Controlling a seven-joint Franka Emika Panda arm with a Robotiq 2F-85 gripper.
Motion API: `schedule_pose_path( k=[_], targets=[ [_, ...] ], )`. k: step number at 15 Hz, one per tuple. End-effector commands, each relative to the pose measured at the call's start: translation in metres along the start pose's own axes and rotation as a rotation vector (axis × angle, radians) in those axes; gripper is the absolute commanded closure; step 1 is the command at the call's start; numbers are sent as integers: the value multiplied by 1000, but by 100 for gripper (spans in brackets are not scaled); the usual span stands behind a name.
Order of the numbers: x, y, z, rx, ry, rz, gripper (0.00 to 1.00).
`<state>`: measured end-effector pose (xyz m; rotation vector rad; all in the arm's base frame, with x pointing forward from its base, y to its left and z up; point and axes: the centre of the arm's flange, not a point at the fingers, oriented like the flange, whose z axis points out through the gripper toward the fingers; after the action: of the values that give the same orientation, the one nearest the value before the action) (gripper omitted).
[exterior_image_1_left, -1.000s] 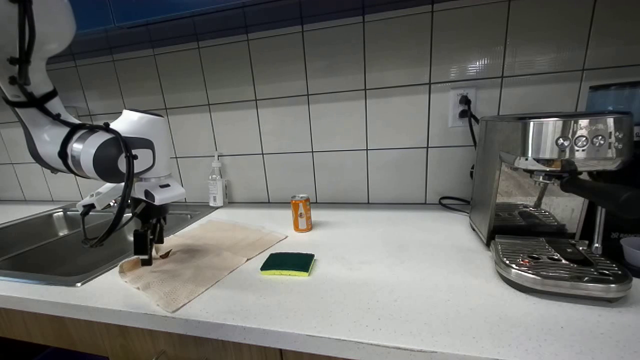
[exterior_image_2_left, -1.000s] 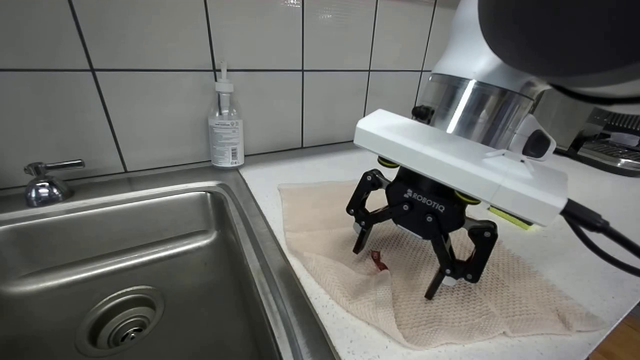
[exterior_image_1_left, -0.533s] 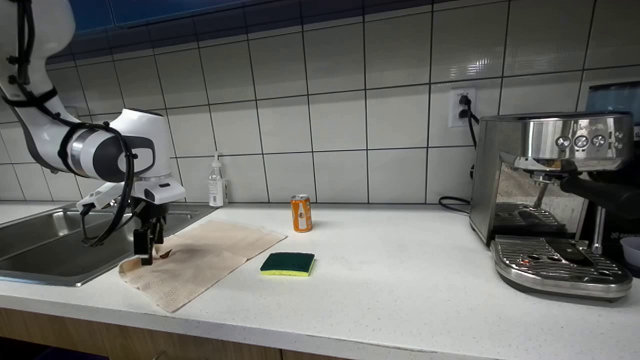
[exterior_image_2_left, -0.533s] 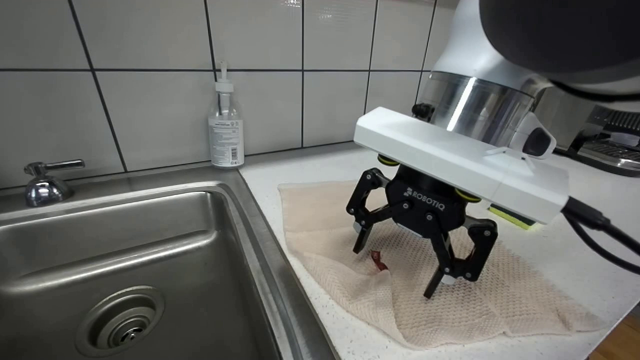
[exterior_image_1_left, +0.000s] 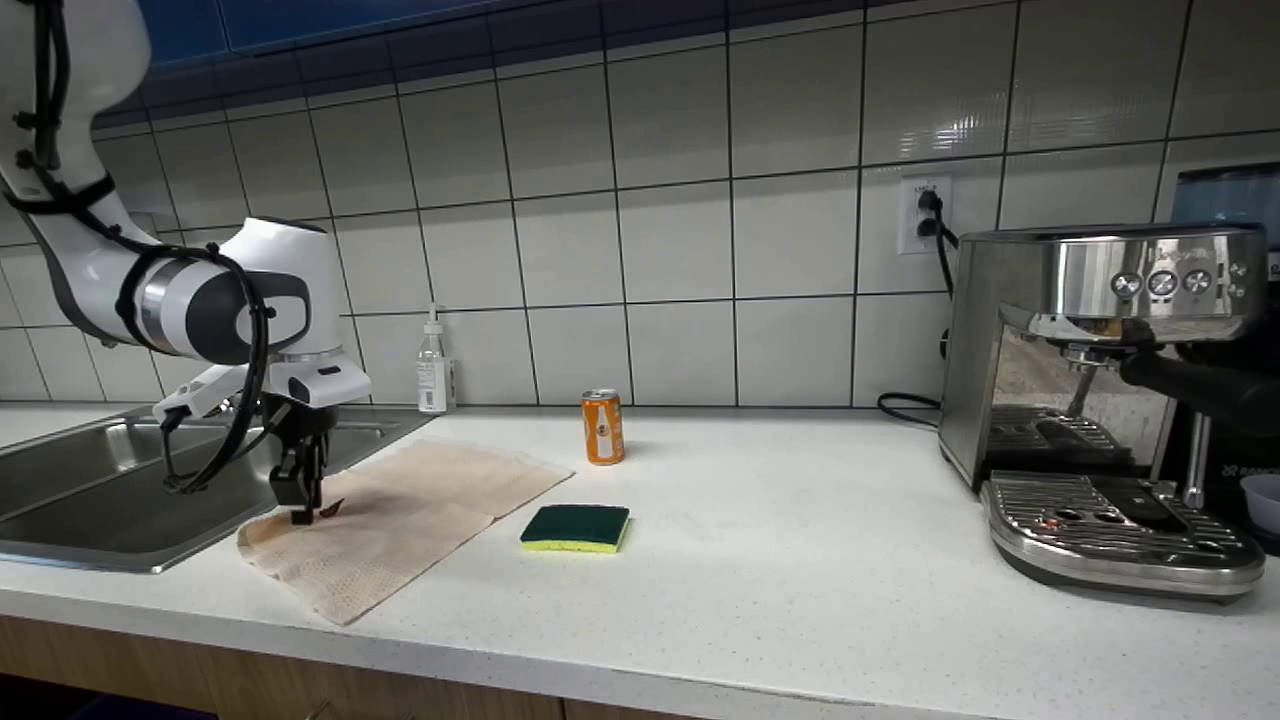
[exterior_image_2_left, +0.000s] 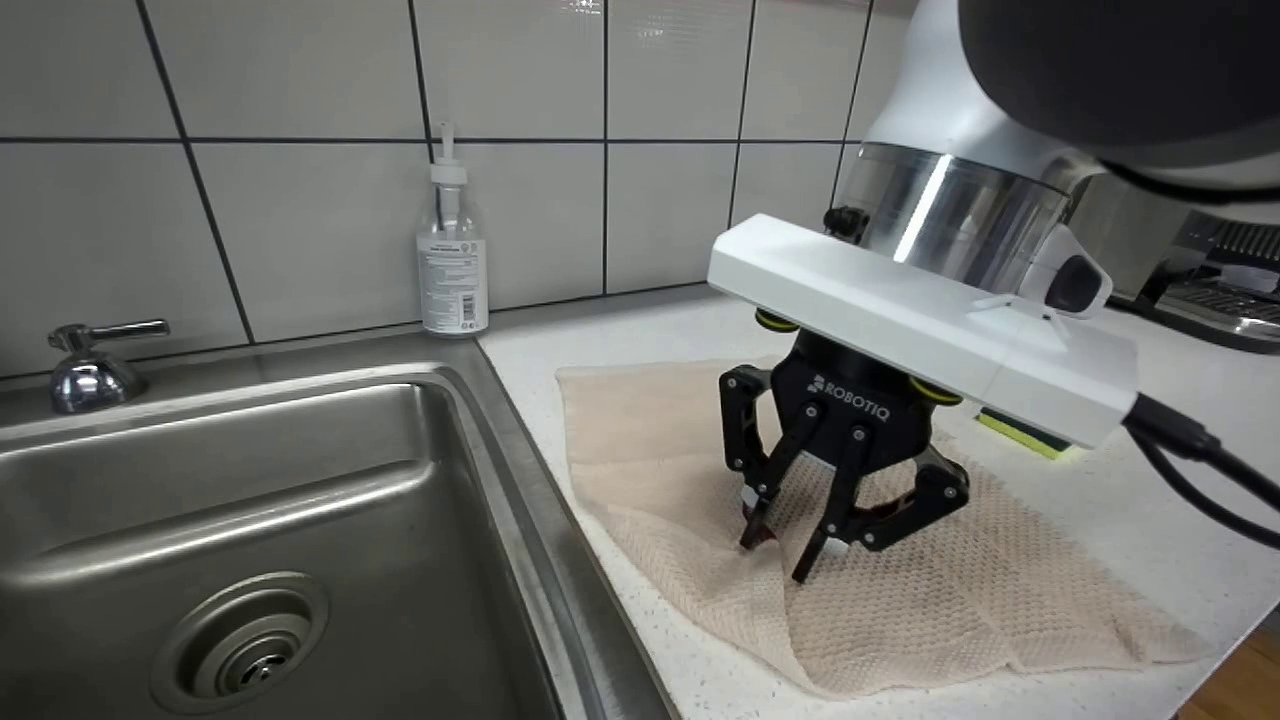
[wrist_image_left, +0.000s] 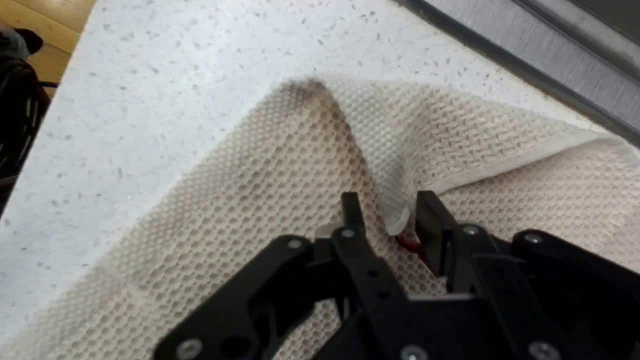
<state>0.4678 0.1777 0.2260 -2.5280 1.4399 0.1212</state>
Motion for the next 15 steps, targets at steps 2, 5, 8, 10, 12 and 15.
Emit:
schedule_pose_path(
  k=[2,5,8,10,12,15],
  targets=[
    [0,0,-10,-10,-2,-9,100],
    [0,0,-10,-11,-3,-8,100],
    [0,0,-11,-10,-3,-9,100],
    [-1,1,-16,-8,-6,-15,100],
    [-1,1,-22,0,-4,-16,100],
    [-2,1,-35,24,1,-21,100]
  ],
)
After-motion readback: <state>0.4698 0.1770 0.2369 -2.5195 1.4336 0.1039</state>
